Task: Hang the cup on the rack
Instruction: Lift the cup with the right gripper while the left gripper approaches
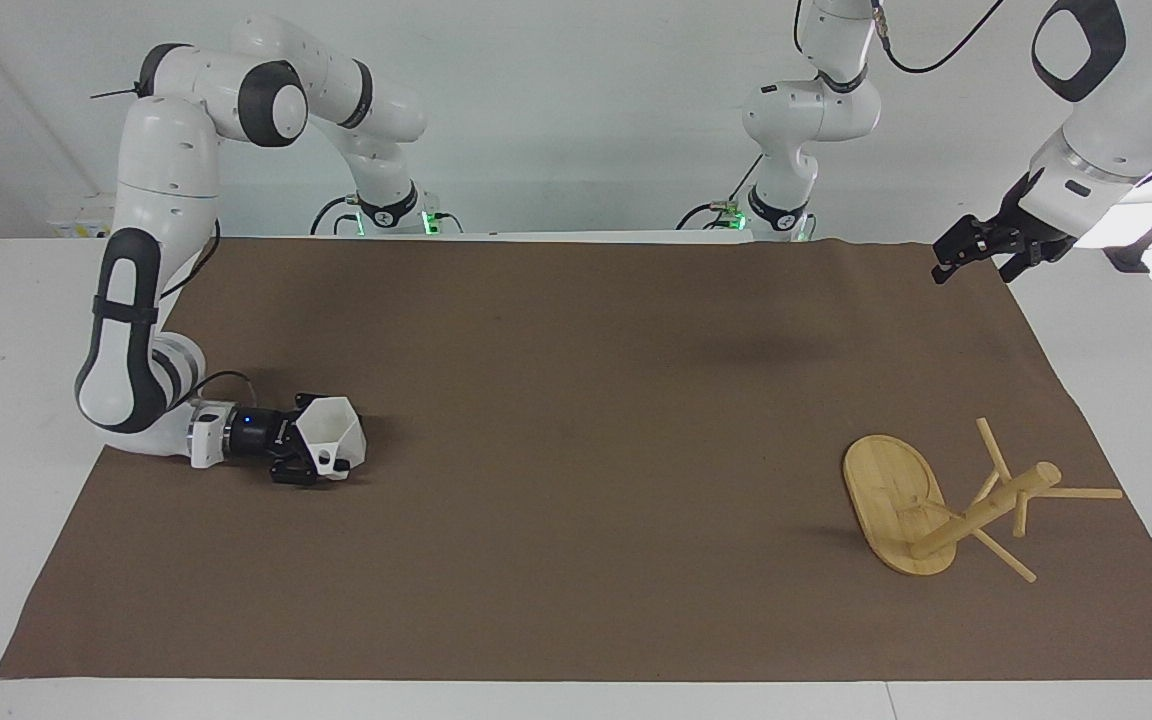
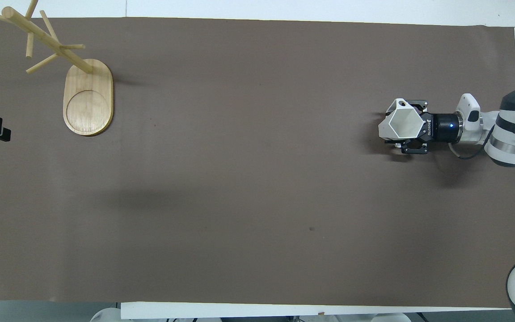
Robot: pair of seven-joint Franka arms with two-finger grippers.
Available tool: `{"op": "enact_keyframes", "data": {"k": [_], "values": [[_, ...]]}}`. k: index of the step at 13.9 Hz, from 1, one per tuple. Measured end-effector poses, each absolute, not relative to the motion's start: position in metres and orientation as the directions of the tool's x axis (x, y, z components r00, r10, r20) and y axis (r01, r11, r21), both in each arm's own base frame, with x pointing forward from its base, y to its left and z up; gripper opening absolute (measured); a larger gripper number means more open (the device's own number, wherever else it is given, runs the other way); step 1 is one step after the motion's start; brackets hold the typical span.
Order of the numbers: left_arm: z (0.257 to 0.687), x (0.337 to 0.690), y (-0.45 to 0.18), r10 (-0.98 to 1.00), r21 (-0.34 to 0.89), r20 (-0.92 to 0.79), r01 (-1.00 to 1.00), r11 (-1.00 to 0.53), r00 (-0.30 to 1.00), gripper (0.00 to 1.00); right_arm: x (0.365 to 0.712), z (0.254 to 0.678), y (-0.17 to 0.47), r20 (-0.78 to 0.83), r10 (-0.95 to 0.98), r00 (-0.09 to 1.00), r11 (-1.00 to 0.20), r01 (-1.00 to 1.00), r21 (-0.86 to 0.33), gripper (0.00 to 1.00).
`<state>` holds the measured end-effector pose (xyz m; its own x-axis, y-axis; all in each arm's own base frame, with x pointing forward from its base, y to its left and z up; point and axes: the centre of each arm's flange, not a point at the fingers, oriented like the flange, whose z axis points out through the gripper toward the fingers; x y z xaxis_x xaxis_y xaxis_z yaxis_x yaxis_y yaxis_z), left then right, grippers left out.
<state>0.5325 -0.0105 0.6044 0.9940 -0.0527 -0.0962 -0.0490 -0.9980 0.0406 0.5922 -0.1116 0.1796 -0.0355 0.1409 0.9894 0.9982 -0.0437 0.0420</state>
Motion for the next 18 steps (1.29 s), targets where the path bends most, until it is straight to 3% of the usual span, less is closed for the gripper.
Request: {"op": "enact_keyframes", "data": {"k": [4, 9, 11, 14, 18], "values": [[0.604, 0.532, -0.01, -0.053, 0.041, -0.096, -0.049, -0.998, 0.994, 1.0, 0.623, 0.214, -0.037, 0.995, 0.1, -0.027, -0.049, 0.998, 0.032, 0.77], [0.604, 0.532, -0.011, -0.053, 0.041, -0.096, -0.05, -0.998, 0.994, 1.0, 0.657, 0.333, 0.141, 0.979, 0.196, 0.048, -0.162, 0.987, -0.016, 0.77], [0.604, 0.532, -0.013, -0.057, 0.041, -0.096, -0.054, -0.998, 0.994, 1.0, 0.648, 0.348, 0.214, 0.987, 0.14, 0.077, -0.222, 0.974, -0.044, 0.77], [0.605, 0.533, -0.015, -0.051, 0.04, -0.091, -0.047, -0.998, 0.995, 1.0, 0.615, 0.338, 0.306, 0.983, 0.136, 0.125, -0.244, 0.966, -0.089, 0.77], [0.612, 0.542, -0.072, -0.015, 0.033, 0.013, -0.015, -0.999, 1.0, 1.0, 0.579, 0.336, 0.373, 0.974, 0.196, 0.115, -0.205, 0.976, -0.074, 0.77]]}}
